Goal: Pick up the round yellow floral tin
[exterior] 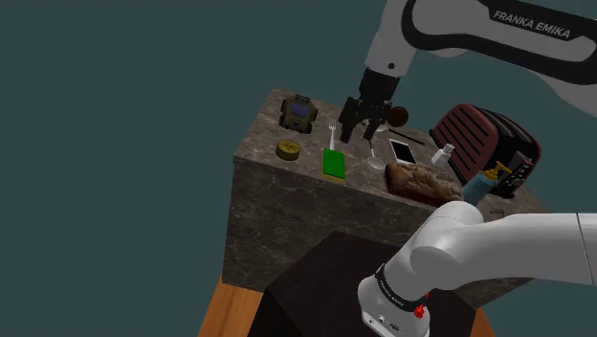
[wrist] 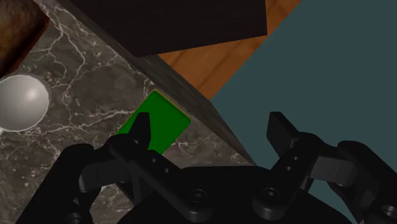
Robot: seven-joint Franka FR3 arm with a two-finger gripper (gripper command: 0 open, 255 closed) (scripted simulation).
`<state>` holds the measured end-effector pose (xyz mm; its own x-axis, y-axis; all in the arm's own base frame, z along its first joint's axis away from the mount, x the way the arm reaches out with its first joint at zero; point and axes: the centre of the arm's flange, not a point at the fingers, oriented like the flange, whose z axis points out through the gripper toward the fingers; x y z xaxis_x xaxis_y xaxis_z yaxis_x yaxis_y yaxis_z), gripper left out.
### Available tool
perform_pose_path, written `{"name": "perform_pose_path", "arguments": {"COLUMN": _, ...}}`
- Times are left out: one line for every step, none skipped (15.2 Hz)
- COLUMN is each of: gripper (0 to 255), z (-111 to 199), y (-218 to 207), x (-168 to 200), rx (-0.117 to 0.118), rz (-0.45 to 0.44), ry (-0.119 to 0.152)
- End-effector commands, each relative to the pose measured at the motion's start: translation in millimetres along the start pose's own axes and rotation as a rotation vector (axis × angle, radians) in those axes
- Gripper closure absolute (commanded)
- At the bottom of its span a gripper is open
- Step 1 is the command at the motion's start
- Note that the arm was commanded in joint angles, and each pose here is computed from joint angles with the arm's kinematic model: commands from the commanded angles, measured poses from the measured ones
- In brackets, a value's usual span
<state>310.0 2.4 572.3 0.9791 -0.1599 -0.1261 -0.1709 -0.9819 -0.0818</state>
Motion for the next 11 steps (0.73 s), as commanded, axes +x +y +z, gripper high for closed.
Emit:
{"name": "perform_pose_path", "arguments": {"gripper": 0, "z": 0, "y": 0, "x": 0, "rx": 0.000, "rz": 0.000, "ry": 0.000}}
{"name": "perform_pose_path", "arguments": {"gripper": 0, "z": 4, "y": -8, "x": 14, "rx": -0.014, "rz": 0.027, "ry": -0.017}}
{"name": "perform_pose_path", "arguments": {"gripper": 0, "z": 8, "y": -15, "x": 28, "rx": -0.028, "rz": 0.053, "ry": -0.034}}
{"name": "perform_pose_path", "arguments": {"gripper": 0, "z": 13, "y": -21, "x": 42, "rx": -0.042, "rz": 0.080, "ry": -0.051}}
{"name": "perform_pose_path", "arguments": {"gripper": 0, "z": 18, "y": -28, "x": 57, "rx": -0.056, "rz": 0.107, "ry": -0.068}}
{"name": "perform_pose_path", "arguments": {"gripper": 0, "z": 24, "y": -34, "x": 71, "rx": -0.070, "rz": 0.134, "ry": -0.085}}
{"name": "perform_pose_path", "arguments": {"gripper": 0, "z": 29, "y": -39, "x": 86, "rx": -0.084, "rz": 0.160, "ry": -0.102}}
{"name": "perform_pose_path", "arguments": {"gripper": 0, "z": 35, "y": -44, "x": 100, "rx": -0.098, "rz": 0.187, "ry": -0.119}}
{"name": "perform_pose_path", "arguments": {"gripper": 0, "z": 42, "y": -48, "x": 115, "rx": -0.112, "rz": 0.214, "ry": -0.137}}
{"name": "perform_pose_path", "arguments": {"gripper": 0, "z": 48, "y": -52, "x": 129, "rx": -0.126, "rz": 0.241, "ry": -0.154}}
{"name": "perform_pose_path", "arguments": {"gripper": 0, "z": 55, "y": -55, "x": 144, "rx": -0.140, "rz": 0.267, "ry": -0.171}}
